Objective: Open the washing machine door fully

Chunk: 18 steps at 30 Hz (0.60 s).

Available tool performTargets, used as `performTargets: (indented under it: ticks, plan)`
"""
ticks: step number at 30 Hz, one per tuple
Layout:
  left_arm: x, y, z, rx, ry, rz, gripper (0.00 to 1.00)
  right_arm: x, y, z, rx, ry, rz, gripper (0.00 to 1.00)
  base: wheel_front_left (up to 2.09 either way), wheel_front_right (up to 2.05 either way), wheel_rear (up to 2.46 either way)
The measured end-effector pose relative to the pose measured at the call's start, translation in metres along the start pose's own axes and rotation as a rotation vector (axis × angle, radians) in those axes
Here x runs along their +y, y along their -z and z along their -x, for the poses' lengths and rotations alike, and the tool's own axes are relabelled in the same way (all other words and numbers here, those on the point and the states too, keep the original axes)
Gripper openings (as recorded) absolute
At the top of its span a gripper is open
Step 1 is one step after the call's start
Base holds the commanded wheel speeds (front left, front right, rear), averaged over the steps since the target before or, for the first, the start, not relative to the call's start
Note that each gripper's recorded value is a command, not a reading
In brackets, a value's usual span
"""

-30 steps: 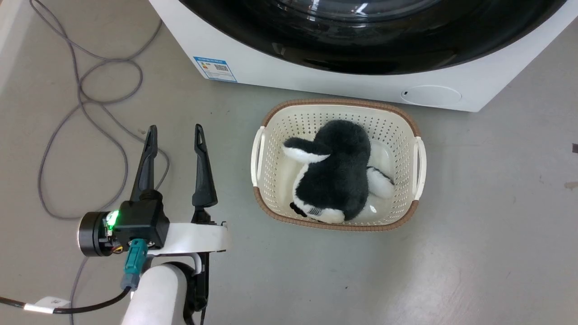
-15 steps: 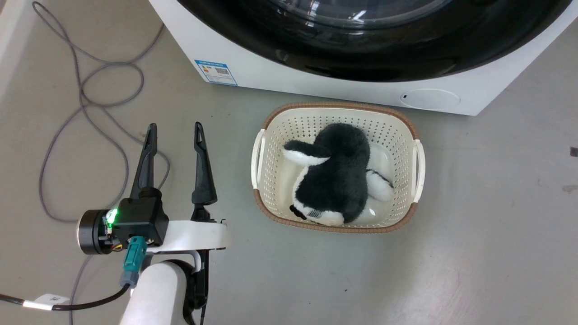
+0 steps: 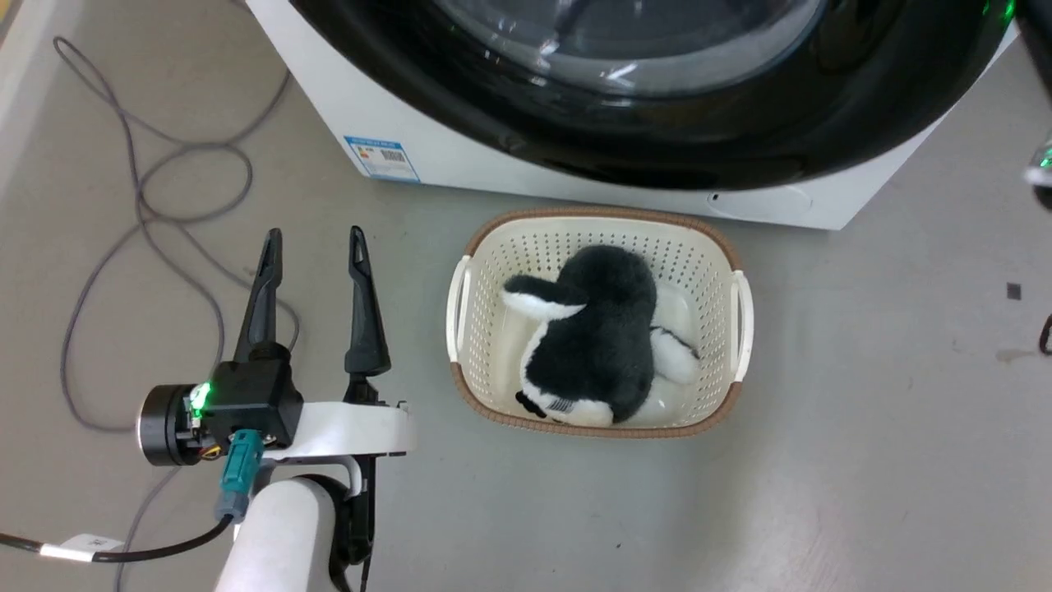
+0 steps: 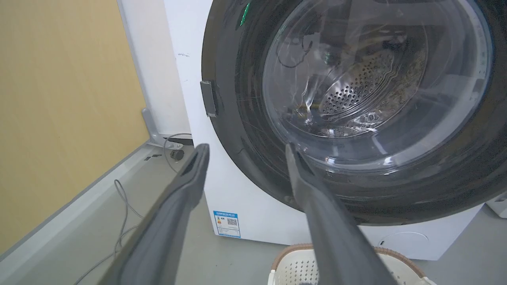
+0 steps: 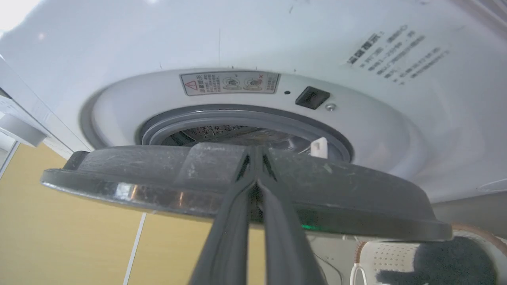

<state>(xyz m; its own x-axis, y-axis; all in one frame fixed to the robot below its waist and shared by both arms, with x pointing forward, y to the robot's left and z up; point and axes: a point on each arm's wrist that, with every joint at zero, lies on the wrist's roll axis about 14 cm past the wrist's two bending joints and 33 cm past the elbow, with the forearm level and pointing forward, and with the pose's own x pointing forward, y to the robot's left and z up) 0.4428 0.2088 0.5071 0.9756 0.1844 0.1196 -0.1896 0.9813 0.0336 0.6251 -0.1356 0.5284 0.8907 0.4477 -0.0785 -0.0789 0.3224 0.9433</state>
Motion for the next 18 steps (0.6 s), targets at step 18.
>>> performTargets:
  ticks: [18]
  plan:
    - [-0.004, -0.018, 0.012, -0.034, 0.024, 0.015, 1.00, 0.032, 0.060, 0.030, 0.120, -0.091, -0.050, 0.00, 0.00, 0.00, 0.00]
